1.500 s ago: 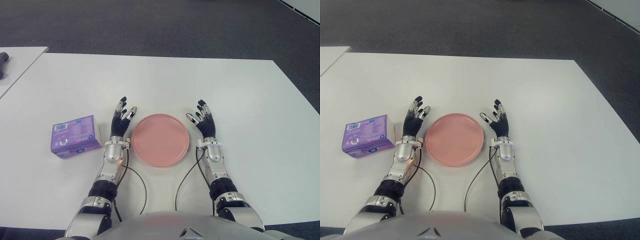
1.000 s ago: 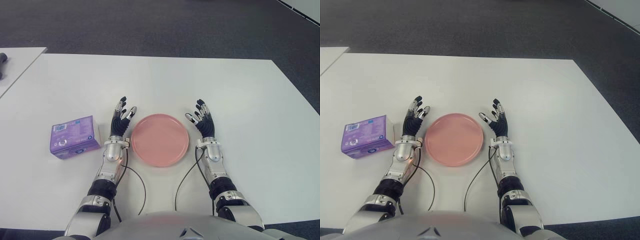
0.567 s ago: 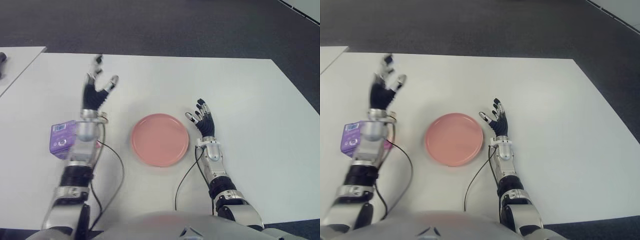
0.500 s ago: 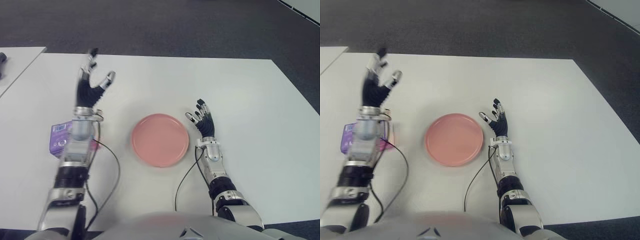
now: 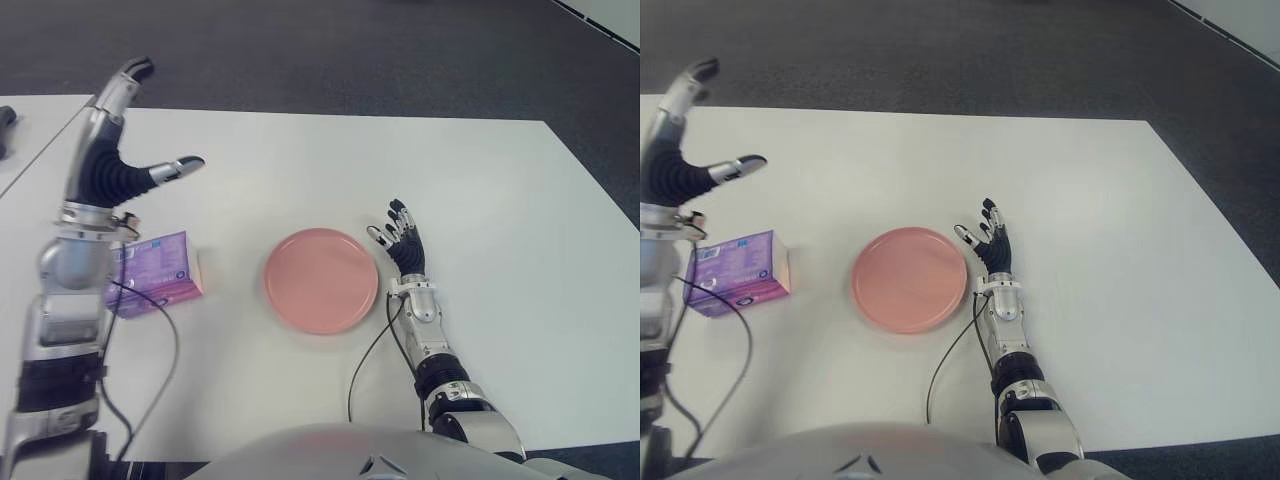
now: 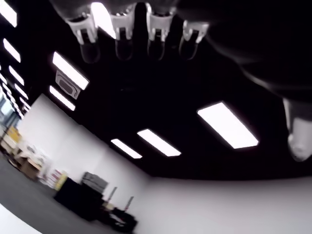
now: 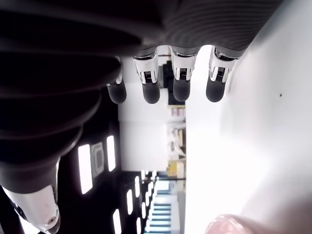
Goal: Put the tissue paper into the plate.
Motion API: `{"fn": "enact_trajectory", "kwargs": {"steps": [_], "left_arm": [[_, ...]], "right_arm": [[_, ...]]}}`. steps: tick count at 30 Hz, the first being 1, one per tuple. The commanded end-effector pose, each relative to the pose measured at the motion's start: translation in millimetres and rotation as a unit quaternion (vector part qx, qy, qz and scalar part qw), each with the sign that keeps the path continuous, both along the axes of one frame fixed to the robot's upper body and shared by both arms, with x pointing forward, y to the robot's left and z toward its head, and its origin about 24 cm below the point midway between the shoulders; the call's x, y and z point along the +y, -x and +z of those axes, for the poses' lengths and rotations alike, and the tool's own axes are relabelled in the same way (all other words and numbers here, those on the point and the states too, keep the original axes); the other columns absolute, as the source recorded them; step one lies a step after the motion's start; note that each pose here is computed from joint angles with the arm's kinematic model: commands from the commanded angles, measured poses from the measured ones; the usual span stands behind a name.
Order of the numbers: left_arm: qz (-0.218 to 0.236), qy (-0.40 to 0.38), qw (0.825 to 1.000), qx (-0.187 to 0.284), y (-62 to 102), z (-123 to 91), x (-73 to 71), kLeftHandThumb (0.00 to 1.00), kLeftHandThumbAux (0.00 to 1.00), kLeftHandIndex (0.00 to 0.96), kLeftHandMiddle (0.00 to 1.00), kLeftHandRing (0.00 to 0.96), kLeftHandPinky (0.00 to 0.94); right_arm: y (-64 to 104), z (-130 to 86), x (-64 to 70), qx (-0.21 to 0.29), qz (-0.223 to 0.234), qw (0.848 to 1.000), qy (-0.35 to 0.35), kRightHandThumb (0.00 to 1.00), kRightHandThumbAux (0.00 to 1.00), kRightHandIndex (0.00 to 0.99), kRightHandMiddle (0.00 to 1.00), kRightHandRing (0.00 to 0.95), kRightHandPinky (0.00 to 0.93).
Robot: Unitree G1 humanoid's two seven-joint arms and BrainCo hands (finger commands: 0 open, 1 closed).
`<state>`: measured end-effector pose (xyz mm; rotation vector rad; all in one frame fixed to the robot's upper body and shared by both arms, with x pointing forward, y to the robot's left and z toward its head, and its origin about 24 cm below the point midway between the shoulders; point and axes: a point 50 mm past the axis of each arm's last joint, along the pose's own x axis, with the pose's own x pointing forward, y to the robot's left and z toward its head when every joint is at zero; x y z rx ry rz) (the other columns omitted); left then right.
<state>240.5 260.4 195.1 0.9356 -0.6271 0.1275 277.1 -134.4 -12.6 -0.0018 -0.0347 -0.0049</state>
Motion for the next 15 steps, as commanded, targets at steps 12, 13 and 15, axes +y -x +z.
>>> {"fn": "enact_trajectory", "kwargs": {"steps": [12, 13, 15], "left_arm": [[0.059, -0.236, 0.964, 0.11, 21.0, 19, 24.0, 0.147, 0.314, 0.0, 0.0, 0.0, 0.0], [0.061, -0.247, 0.961, 0.111, 22.4, 19, 24.0, 0.152, 0.31, 0.0, 0.0, 0.0, 0.0], [0.063, -0.274, 0.953, 0.115, 25.9, 18, 24.7, 0.152, 0.306, 0.0, 0.0, 0.0, 0.0]], "right_arm": [[18.3, -27, 6.3, 0.071, 0.003, 0.997, -0.003, 0.14, 0.642, 0.0, 0.0, 0.0, 0.02], [18.5, -27, 6.2, 0.071, 0.003, 0.997, -0.004, 0.143, 0.646, 0.0, 0.0, 0.0, 0.023], [18.7, -27, 6.2, 0.071, 0.003, 0.997, -0.005, 0.147, 0.65, 0.0, 0.0, 0.0, 0.024]]}}
